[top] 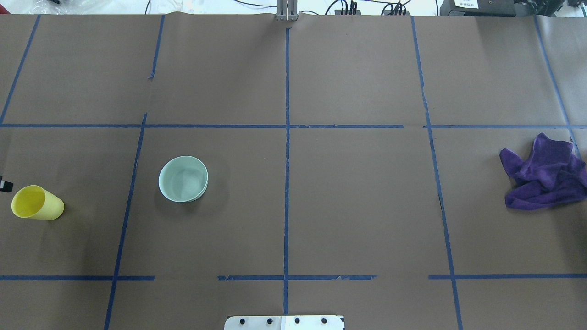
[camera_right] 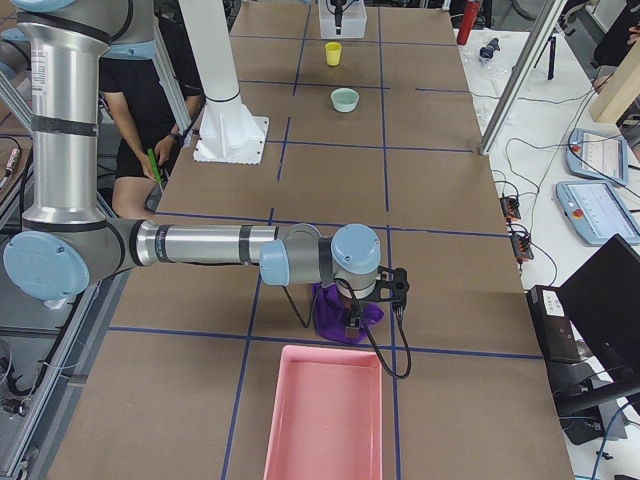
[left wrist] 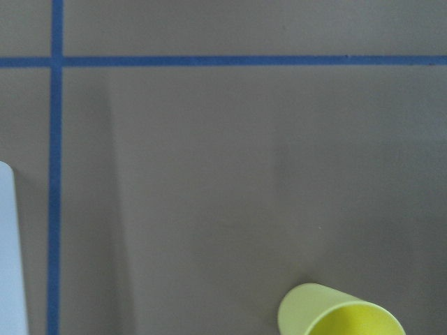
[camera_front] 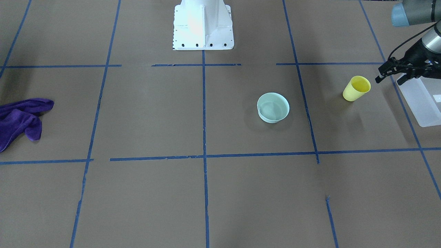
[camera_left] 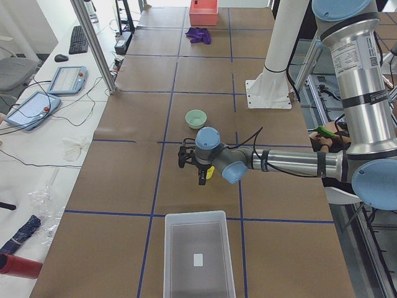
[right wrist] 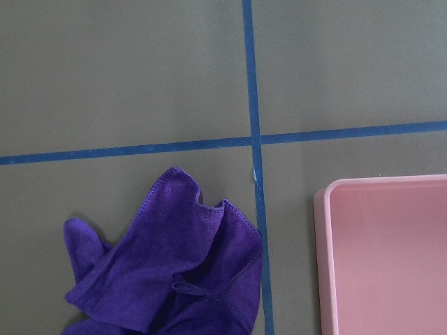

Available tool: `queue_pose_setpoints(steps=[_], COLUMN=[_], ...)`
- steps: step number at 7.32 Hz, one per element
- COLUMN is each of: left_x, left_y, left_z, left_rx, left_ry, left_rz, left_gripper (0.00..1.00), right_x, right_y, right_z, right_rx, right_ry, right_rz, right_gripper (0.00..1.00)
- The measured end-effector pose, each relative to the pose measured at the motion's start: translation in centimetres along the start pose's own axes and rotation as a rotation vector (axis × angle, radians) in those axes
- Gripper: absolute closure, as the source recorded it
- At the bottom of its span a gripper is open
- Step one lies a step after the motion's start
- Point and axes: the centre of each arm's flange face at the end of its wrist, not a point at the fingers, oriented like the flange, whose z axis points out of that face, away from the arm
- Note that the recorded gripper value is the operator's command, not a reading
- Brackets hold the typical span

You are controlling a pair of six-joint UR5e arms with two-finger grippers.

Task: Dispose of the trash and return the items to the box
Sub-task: 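Grasp the yellow cup with the left gripper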

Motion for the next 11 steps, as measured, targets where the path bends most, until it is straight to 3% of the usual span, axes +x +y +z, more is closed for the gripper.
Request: queue_pose_setpoints(steps=[1,2,4,6,11], left_x=[0.7,0.4,-0.3,0.0,2.4], left_y=[1.1,1.6,2.0,2.1,1.6], left_z=[1.9,3.3,4.7,5.2,4.5], left_rx=[-0.004,-0.001,-0.003,-0.009,-0.003], left_ry=[-0.006,-0.017,-0.030,-0.030,-0.004], left_rz=[-0.018,-0.026,-0.030,-0.032,-0.052], left_gripper=[0.00,0.07,0.46,1.00,1.00], right_x=[0.0,-0.1,-0.1,-0.1,-0.9], right_y=[0.0,-0.1,0.0,0.0,-0.2], right_z=[0.0,0.0,0.0,0.0,-0.3], right_rx=[0.001,0.001,0.001,0.001,0.010], right_ry=[0.000,0.000,-0.001,-0.001,-0.005], right_rz=[-0.001,-0.003,-0.003,-0.003,-0.019], right_gripper=[0.00,0.00,0.00,0.00,0.00])
